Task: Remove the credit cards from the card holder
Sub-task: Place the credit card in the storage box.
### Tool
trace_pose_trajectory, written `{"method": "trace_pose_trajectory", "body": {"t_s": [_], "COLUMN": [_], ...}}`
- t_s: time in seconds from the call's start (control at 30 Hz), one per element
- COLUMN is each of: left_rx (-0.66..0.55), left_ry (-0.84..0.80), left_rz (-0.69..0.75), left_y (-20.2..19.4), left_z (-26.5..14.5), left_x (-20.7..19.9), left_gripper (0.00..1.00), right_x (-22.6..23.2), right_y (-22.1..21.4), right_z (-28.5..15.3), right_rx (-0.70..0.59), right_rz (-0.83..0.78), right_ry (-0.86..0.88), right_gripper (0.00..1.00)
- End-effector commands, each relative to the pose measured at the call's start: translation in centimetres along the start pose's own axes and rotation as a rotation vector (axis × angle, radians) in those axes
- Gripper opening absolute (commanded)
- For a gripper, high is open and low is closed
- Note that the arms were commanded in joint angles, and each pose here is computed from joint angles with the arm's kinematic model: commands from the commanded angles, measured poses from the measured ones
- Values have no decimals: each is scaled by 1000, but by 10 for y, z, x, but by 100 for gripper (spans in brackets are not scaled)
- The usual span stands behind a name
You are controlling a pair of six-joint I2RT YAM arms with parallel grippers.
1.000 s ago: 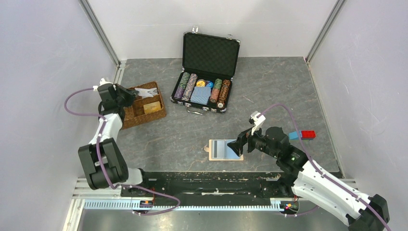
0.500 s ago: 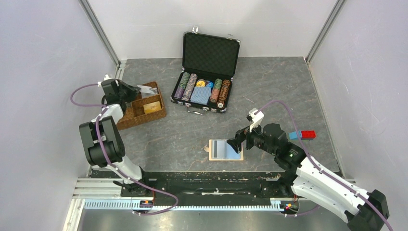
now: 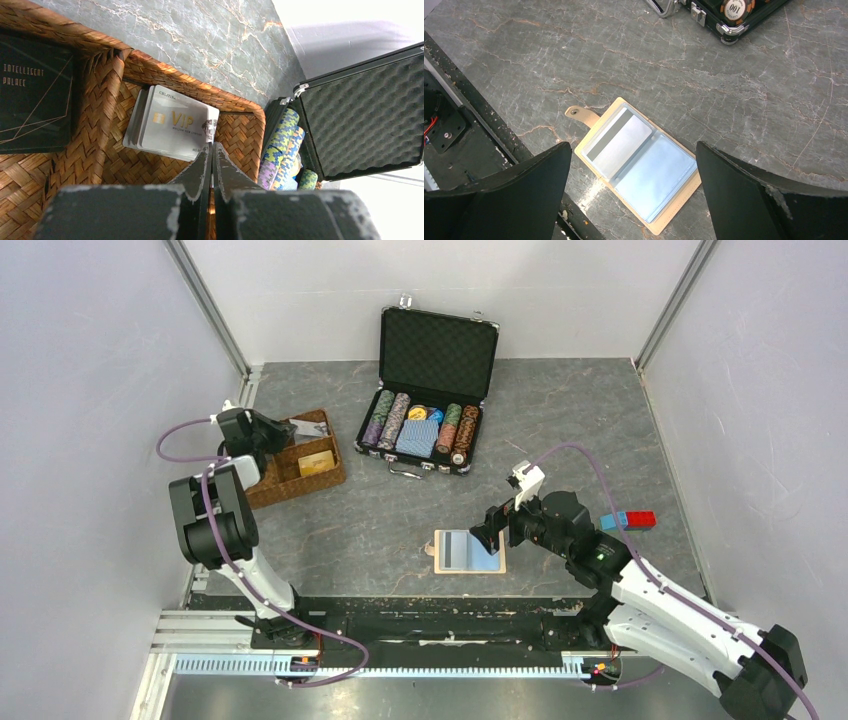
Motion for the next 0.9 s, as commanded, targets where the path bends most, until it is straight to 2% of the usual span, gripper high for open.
{"method": "trace_pose_trajectory", "body": {"t_s": [0.0, 0.27, 0.73, 0.87], "left_rx": [-35, 27, 53, 56], "left_ry": [-64, -66, -18, 7], "left_rz": [16, 28, 85, 104], "left_y": [13, 6, 12, 13], "left_z": [9, 22, 25, 24], "left_x": [-10, -5, -12, -13], "left_gripper": [6, 12, 38, 42], "right_x": [3, 3, 4, 4], "right_y": [22, 24, 31, 31], "right_z": [-1, -1, 0, 0], "right_rx": [-69, -69, -73, -72], "right_rz": [-22, -21, -22, -20], "right_ry": [-5, -9, -7, -7], "right_gripper": [98, 98, 98, 98]}}
Point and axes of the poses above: each gripper's point midway between its finger pads, its own z axis out along the fingers, its own x axis along the line the jaws close on, y = z × x, the point moved 10 cm from there along -z, back along the fingers, and after that the axes turned 4 degrees about z, right-handed, at the moved point
